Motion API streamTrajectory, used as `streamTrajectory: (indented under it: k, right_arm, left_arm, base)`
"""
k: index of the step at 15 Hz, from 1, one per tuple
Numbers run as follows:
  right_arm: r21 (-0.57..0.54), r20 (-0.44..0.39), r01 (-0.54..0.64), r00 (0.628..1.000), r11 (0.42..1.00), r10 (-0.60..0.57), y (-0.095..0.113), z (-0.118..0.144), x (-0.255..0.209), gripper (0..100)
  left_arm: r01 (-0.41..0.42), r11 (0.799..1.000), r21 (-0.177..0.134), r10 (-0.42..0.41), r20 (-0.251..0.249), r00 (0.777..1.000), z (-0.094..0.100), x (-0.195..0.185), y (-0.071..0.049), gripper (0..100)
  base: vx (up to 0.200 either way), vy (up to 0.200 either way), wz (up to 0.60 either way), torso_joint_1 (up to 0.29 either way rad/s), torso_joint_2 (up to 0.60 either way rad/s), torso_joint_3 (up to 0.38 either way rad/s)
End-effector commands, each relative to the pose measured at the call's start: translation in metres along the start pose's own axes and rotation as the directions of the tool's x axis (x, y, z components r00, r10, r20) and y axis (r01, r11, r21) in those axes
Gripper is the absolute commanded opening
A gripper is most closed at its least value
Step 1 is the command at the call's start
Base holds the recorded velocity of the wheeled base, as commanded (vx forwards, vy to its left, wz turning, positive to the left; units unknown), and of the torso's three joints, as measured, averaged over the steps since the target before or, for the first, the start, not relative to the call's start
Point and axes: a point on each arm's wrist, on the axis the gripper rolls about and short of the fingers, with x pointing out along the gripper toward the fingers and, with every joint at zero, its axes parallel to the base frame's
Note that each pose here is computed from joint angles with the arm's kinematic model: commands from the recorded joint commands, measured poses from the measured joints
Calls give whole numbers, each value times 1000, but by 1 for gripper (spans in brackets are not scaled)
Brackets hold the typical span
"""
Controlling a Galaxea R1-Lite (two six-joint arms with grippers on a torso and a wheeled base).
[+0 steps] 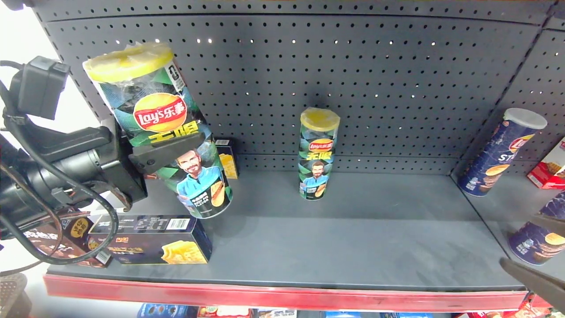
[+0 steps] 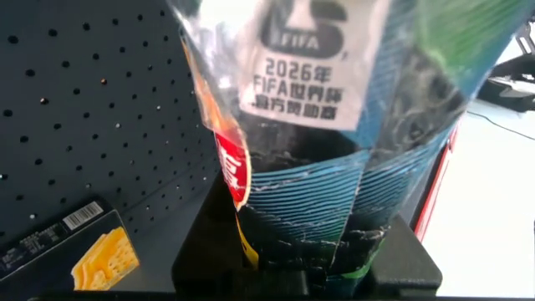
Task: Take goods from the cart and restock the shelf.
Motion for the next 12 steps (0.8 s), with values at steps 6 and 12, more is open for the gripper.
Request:
streamTrajectory:
  k: [6,12]
  right_arm:
    - [37,-2,-198,980,980,198,-26,9,112,100]
    - [-73,103,-381,916,922,387,-52,20,205,100]
  left_arm:
    - [4,1000,7,-4,8,1000,2,11,11,0]
    - [0,1000,0,0,2,1000,0,11,11,0]
  base:
    - [0,0,0,0,0,0]
    - [0,0,0,0,0,0]
